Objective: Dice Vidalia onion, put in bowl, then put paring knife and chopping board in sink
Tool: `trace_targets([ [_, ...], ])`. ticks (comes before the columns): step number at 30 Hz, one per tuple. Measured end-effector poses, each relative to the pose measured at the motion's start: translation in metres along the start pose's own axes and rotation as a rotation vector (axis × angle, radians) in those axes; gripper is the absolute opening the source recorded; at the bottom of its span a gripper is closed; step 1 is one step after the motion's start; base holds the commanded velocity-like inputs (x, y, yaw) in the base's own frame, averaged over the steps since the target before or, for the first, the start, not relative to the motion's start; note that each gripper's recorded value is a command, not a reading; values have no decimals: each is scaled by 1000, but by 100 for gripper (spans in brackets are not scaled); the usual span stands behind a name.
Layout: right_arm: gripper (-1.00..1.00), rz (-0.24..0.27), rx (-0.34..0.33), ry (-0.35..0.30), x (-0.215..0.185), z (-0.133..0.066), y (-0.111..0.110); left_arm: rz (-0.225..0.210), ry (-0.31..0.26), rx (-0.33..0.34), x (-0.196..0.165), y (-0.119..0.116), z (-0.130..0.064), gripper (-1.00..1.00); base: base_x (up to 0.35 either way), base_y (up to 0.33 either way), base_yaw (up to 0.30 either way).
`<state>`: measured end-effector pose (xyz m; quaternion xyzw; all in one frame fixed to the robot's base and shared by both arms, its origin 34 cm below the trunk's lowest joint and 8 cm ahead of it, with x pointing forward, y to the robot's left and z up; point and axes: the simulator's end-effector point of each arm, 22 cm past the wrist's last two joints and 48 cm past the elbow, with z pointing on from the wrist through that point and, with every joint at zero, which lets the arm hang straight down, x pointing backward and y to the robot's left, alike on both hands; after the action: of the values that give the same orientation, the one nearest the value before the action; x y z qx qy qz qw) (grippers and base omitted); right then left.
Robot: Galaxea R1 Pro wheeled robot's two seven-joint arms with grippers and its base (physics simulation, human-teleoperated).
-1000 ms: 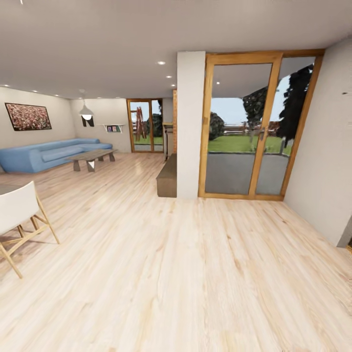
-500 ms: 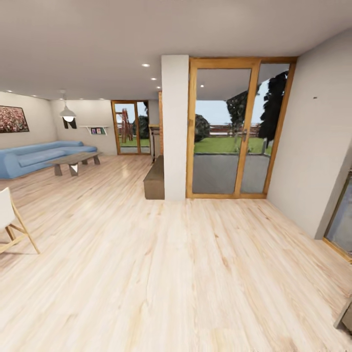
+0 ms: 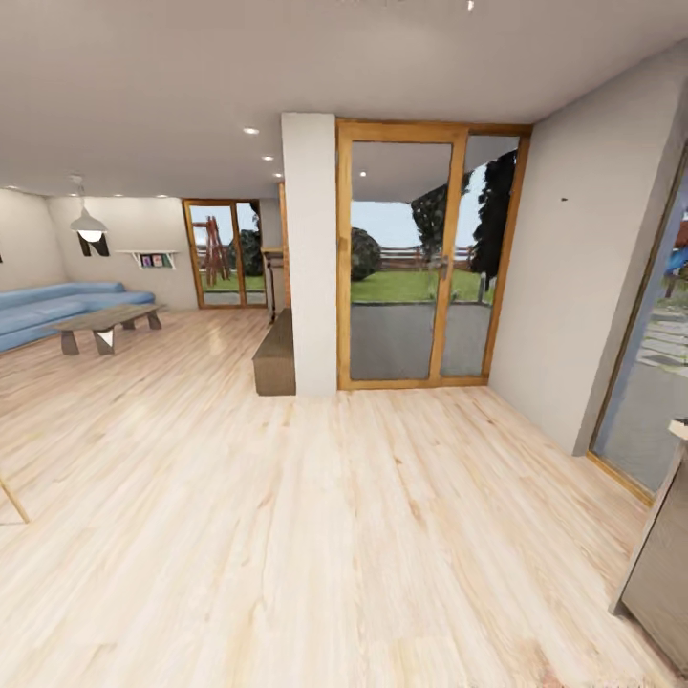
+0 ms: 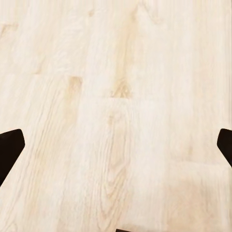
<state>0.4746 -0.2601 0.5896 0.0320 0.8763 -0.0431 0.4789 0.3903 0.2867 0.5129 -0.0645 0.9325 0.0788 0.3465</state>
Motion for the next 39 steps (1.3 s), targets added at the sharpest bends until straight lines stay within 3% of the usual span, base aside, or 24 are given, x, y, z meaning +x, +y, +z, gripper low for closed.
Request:
trace_targets([
  [39, 100, -5, 2, 34, 14, -1, -1, 7, 34, -2, 13, 1, -1, 100, 0, 0, -187],
])
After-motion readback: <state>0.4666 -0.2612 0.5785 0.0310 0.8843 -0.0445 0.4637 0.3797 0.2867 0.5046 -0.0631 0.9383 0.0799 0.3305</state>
